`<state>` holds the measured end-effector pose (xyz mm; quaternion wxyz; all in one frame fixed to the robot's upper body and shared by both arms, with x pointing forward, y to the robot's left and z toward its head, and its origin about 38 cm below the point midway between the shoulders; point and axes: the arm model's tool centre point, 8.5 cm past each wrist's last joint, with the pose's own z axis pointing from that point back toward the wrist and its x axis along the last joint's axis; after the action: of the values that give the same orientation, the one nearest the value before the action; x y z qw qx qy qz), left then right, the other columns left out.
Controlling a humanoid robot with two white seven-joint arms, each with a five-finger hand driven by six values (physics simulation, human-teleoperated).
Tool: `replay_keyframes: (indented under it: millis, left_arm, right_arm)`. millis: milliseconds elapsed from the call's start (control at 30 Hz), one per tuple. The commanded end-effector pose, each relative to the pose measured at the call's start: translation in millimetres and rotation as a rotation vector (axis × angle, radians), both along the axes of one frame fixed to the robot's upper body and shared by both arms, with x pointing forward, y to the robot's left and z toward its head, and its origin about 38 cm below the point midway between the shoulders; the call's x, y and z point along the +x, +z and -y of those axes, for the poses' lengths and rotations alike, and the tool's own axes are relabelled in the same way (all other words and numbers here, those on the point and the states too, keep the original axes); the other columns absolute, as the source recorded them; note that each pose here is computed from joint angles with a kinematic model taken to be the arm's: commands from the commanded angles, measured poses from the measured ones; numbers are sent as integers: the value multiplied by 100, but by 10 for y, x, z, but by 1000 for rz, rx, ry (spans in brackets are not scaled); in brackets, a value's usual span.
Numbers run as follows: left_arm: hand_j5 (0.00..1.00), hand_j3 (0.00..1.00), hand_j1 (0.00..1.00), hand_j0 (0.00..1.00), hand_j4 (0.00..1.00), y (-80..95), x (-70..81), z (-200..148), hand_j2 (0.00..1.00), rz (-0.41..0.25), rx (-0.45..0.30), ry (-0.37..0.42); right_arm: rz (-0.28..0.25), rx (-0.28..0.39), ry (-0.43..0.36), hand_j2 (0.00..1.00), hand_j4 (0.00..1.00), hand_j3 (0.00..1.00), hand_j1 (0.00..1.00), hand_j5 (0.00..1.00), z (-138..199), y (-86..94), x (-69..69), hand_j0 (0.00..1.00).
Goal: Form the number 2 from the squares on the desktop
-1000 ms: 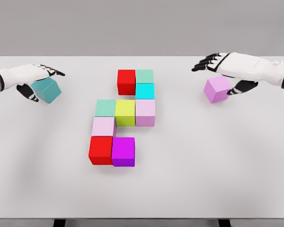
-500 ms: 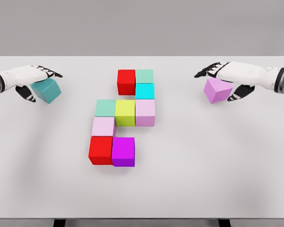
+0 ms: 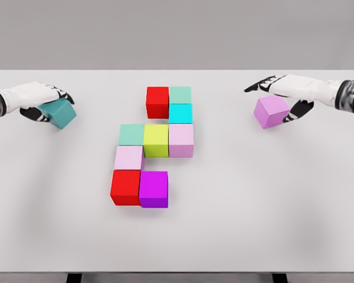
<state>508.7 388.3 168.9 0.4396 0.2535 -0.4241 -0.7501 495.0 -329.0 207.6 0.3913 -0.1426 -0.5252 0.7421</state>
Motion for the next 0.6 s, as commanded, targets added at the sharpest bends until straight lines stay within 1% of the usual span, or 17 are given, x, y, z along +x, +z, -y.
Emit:
replay_keyframes:
  millis: [0, 67, 167, 233, 300, 400, 433, 467, 500, 533, 567]
  left_arm:
    - [52, 52, 52, 52, 52, 1, -1, 6, 52, -1, -3, -2]
    - [48, 48, 48, 48, 48, 1, -1, 6, 48, -1, -3, -2]
    - [48, 48, 48, 48, 48, -14, 7, 46, 48, -3, -7, -7]
    - [45, 45, 45, 45, 45, 11, 14, 55, 45, 2, -9, -11]
    - [45, 45, 45, 45, 45, 61, 28, 52, 45, 10, -13, -14]
    - [44, 44, 44, 44, 44, 96, 50, 108, 44, 6, -46, -17]
    - [40, 40, 40, 40, 40, 94, 47, 129, 40, -6, -42, -21]
    - [34, 34, 34, 34, 34, 116, 69, 201, 34, -3, -50, -35]
    - [33, 33, 33, 33, 33, 142, 83, 223, 33, 1, -64, -38]
    - [29, 29, 29, 29, 29, 161, 83, 237, 29, 2, -101, -37]
    - [29, 29, 29, 29, 29, 178, 86, 246, 29, 4, -118, -39]
  right_arm:
    - [-29, 12, -19, 100, 100, 100, 100, 100, 14, -100, 25, 100]
    - [-34, 17, -21, 100, 100, 100, 100, 100, 3, -120, 32, 100]
    - [-45, 17, -36, 100, 100, 100, 100, 100, 44, -155, 41, 100]
    - [-49, 22, -42, 100, 100, 100, 100, 100, 35, -164, 69, 100]
    - [-50, 20, -46, 100, 100, 100, 100, 100, 43, -162, 80, 100]
    - [-51, 24, -48, 100, 100, 100, 100, 100, 34, -164, 96, 100]
    - [-55, 26, -52, 100, 100, 100, 100, 100, 34, -180, 104, 100]
    - [-59, 25, -58, 100, 100, 100, 100, 100, 43, -193, 114, 100]
    - [-58, 23, -62, 100, 100, 100, 100, 100, 57, -182, 124, 100]
    - [-60, 21, -67, 100, 100, 100, 100, 100, 72, -187, 128, 100]
    - [-58, 22, -68, 100, 100, 100, 100, 100, 70, -171, 139, 100]
